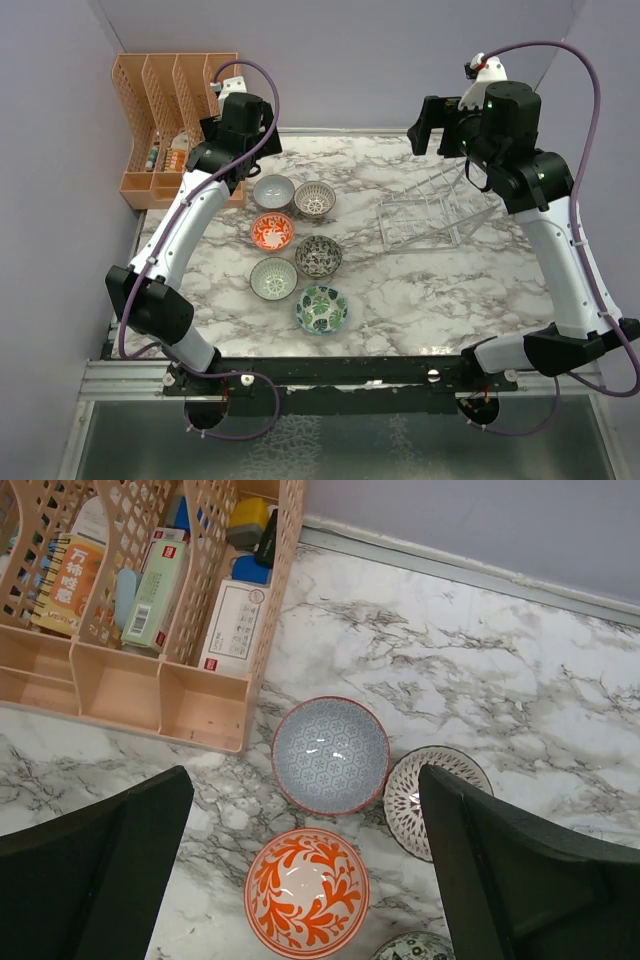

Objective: Load the bowls into the dish rack

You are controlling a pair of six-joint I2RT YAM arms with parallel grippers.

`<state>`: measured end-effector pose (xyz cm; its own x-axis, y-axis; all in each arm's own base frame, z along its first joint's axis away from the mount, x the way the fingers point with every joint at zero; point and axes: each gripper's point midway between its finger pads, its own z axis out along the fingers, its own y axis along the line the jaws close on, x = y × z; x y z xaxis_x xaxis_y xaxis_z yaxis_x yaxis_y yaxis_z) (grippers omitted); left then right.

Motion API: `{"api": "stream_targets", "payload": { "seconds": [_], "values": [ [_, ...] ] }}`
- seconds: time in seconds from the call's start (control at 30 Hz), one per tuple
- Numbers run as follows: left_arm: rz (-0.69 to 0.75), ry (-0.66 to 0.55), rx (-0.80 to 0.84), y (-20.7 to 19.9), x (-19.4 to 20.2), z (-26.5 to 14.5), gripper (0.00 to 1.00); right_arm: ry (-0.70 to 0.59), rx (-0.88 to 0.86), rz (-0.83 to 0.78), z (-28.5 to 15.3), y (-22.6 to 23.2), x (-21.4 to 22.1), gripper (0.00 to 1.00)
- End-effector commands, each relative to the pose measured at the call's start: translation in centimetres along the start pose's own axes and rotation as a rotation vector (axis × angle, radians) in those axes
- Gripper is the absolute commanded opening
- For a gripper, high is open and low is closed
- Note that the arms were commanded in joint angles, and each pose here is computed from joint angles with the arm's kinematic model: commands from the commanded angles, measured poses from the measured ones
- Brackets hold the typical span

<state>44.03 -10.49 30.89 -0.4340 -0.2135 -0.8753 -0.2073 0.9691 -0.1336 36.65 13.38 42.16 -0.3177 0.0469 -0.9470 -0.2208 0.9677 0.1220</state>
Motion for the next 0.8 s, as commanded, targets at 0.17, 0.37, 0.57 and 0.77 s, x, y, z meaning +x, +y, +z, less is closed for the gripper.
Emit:
{"api": "stream_targets", "payload": {
  "seconds": [0.17,0.37,0.57,0.77],
  "values": [
    [0.049,-0.085,0.095,-0.7,-1.1,-1.4,0.99,-0.006,0.020,-0.008,0.1,-0.2,0.0,1.00],
    [0.150,-0.108,0.379,-3.9,0.6,-3.6,0.99,0.015,0.051,-0.015,-0.1,-0.9,0.5,1.00],
    [0.086,0.123,0.615,-9.4,7.2,-3.9,0.99,0.063,0.155,-0.017,0.4,-2.9,2.1,0.99],
    [0.193,0.195,0.617,-13.1,12.1,-3.0,0.99,0.102,0.241,0.046,0.6,-6.7,3.8,1.00]
  ]
}}
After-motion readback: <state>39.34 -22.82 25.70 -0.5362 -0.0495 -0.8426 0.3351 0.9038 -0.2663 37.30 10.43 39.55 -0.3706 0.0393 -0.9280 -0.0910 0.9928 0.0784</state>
